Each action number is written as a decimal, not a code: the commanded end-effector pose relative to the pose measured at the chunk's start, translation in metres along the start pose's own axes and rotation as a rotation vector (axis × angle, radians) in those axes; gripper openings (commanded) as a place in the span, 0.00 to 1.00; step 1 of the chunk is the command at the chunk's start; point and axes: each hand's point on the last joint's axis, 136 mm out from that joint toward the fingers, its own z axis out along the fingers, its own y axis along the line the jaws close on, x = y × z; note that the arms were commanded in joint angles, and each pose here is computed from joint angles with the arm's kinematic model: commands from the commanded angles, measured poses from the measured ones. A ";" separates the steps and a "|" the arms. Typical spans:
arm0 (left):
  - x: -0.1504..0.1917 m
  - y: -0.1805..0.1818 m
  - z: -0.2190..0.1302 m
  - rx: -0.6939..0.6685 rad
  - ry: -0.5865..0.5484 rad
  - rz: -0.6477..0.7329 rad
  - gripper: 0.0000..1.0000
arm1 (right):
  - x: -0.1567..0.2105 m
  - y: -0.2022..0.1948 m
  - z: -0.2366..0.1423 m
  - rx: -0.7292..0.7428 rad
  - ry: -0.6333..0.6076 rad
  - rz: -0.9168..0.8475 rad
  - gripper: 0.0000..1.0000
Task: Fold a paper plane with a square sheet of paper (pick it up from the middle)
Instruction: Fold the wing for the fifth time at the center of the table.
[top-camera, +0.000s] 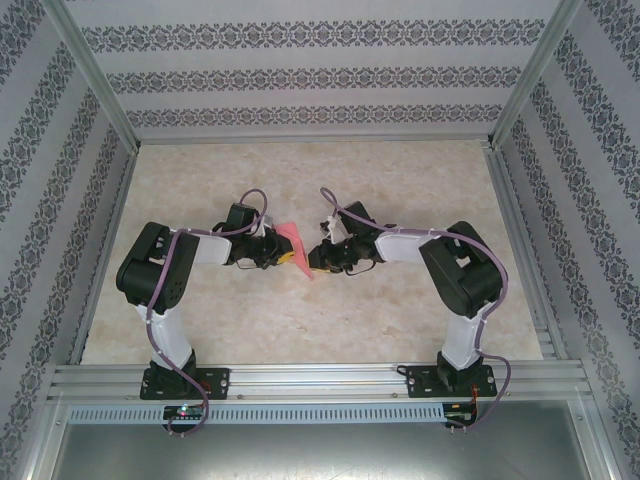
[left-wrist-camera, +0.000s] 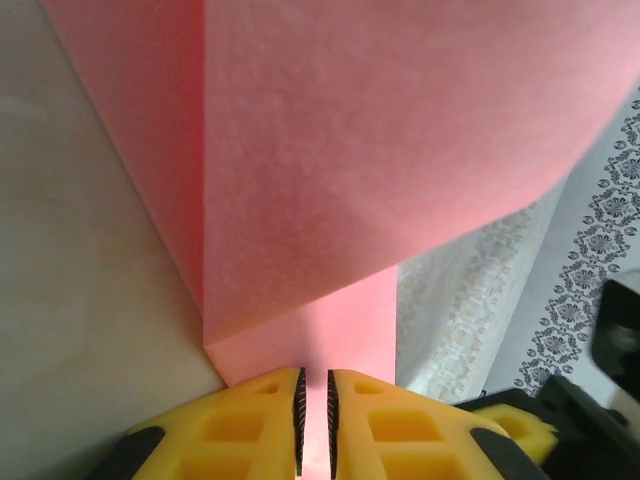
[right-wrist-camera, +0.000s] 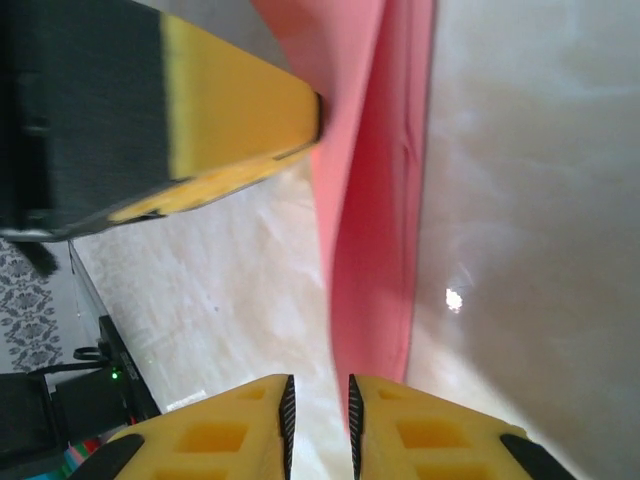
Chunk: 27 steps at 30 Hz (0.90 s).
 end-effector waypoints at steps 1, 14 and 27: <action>0.008 0.042 0.012 -0.127 0.014 -0.046 0.18 | -0.012 0.013 -0.007 0.008 -0.037 -0.054 0.19; 0.010 0.047 0.013 -0.143 0.019 -0.064 0.17 | -0.009 0.016 0.031 -0.018 0.071 -0.052 0.03; 0.010 0.053 0.014 -0.165 0.025 -0.085 0.16 | 0.006 -0.010 0.038 0.056 0.128 -0.014 0.03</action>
